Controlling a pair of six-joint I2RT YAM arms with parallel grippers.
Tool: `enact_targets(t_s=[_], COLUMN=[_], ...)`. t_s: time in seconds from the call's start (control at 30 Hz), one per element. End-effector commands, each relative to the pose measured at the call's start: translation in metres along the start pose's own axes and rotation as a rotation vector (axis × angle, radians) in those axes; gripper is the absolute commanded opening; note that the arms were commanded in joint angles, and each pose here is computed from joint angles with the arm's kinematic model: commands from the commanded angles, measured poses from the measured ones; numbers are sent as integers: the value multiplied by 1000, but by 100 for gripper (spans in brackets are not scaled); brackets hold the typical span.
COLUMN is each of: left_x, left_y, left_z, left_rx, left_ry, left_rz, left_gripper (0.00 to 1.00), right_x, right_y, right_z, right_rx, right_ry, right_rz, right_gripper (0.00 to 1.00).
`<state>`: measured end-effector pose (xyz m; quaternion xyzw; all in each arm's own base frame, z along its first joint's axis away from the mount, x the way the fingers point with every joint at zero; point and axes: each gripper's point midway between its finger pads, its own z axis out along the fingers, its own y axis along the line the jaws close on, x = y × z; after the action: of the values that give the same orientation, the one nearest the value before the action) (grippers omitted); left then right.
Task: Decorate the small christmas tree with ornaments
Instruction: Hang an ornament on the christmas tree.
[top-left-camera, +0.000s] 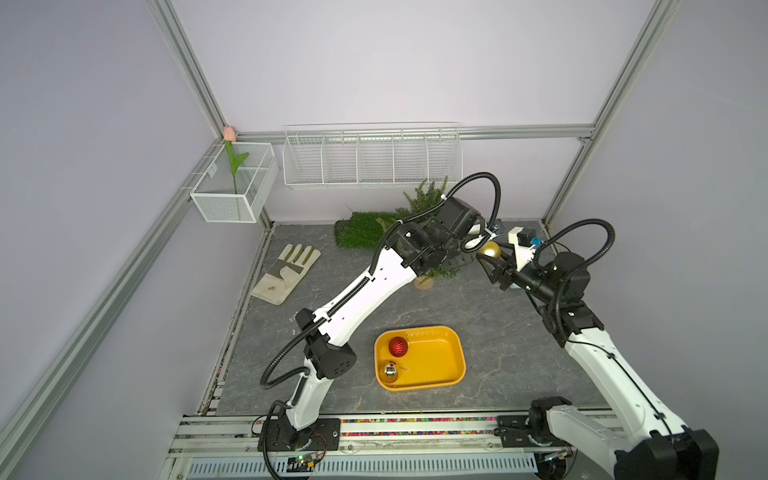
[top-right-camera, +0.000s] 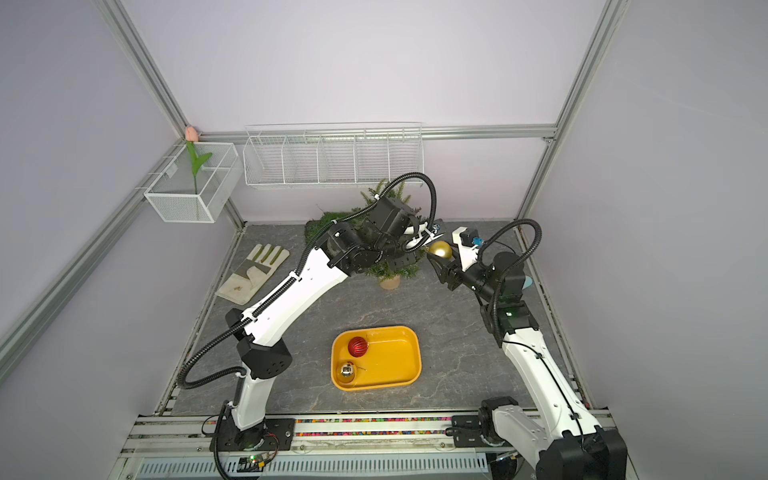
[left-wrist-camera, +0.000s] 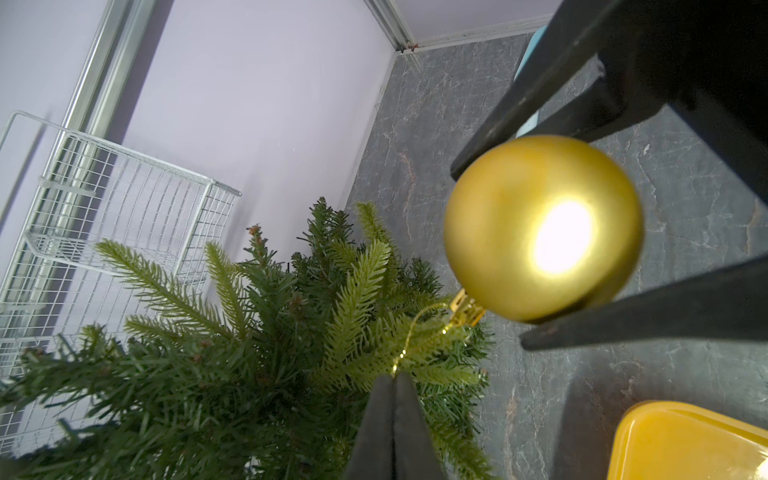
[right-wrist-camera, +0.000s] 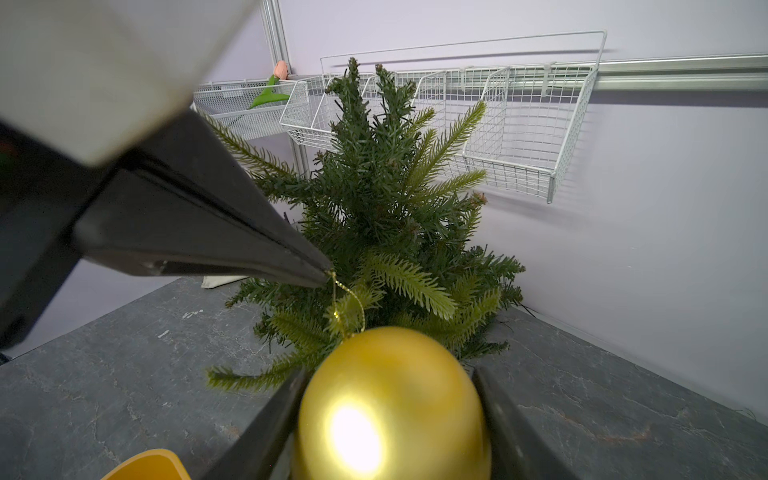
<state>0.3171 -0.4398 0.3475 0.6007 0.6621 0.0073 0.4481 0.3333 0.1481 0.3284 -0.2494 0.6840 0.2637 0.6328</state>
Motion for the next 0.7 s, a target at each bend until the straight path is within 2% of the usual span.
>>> enact_targets(t_s=[0.0, 0.67], left_x=[5, 2], left_y=[-4, -9], left_z=[-1, -5], left_rx=[9, 34], left_ry=[21, -9], left_rz=[18, 14], left_gripper=[0, 0], right_x=[-6, -14], right_y=[5, 16], right_z=[1, -12], right_rx=[-29, -36], right_ry=[-23, -60], right_rz=[-3, -48], right_gripper=[34, 34])
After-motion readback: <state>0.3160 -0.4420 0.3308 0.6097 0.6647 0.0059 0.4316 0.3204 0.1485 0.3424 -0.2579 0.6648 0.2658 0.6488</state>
